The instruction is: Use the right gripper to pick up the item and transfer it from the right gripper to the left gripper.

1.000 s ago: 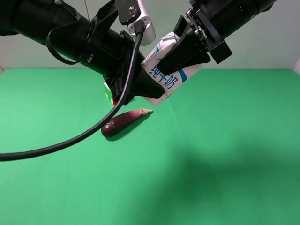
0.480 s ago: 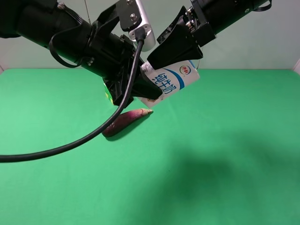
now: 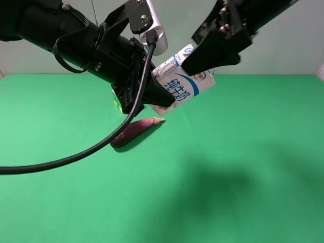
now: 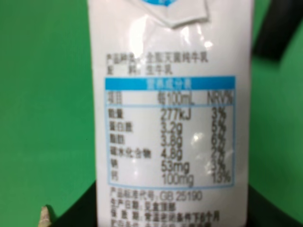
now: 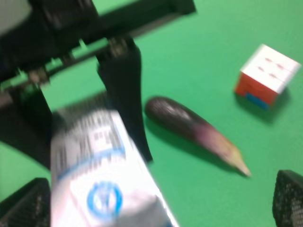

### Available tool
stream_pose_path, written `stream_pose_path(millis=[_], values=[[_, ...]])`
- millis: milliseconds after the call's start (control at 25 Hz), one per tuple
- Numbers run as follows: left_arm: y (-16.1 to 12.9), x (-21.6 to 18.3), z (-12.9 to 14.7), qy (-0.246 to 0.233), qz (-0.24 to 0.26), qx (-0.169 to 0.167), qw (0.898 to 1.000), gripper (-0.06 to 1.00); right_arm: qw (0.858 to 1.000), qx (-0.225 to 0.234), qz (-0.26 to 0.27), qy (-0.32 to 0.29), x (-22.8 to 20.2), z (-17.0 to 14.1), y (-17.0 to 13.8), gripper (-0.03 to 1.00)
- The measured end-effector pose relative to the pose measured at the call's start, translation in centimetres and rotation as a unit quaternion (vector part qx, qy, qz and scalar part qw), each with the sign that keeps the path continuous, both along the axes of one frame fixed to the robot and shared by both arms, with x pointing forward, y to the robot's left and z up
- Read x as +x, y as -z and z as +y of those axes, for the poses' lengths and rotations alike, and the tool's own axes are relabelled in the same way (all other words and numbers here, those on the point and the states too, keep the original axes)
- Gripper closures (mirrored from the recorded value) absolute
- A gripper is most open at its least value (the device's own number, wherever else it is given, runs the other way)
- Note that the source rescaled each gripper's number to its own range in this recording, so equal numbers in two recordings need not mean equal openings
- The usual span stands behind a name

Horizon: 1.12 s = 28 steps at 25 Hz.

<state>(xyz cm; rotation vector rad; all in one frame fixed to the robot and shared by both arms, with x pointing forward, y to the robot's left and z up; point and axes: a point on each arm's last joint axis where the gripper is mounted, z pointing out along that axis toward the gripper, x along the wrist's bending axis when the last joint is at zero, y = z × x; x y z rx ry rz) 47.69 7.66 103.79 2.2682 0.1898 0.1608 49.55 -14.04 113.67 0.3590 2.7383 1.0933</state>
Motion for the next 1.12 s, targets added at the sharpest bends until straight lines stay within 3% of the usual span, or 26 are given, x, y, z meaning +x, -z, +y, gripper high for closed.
stream_pose_path(millis=[280,560,960,1120], values=[[0.0,0.0,0.0,0.000,0.000,0.000,1.000,0.94,0.994,-0.041,-0.029,0.095,-2.5,-2.8,-2.8,-0.03],[0.0,0.0,0.0,0.000,0.000,0.000,1.000,0.94,0.974,-0.070,0.039,0.212,-5.3,-5.1,-3.6,-0.03],[0.0,0.0,0.0,0.000,0.000,0.000,1.000,0.94,0.946,-0.108,0.140,0.271,-11.7,-8.1,3.4,-0.03],[0.0,0.0,0.0,-0.001,0.000,0.000,1.000,0.94,0.939,-0.076,0.135,0.306,-14.5,-9.4,5.5,-0.03]])
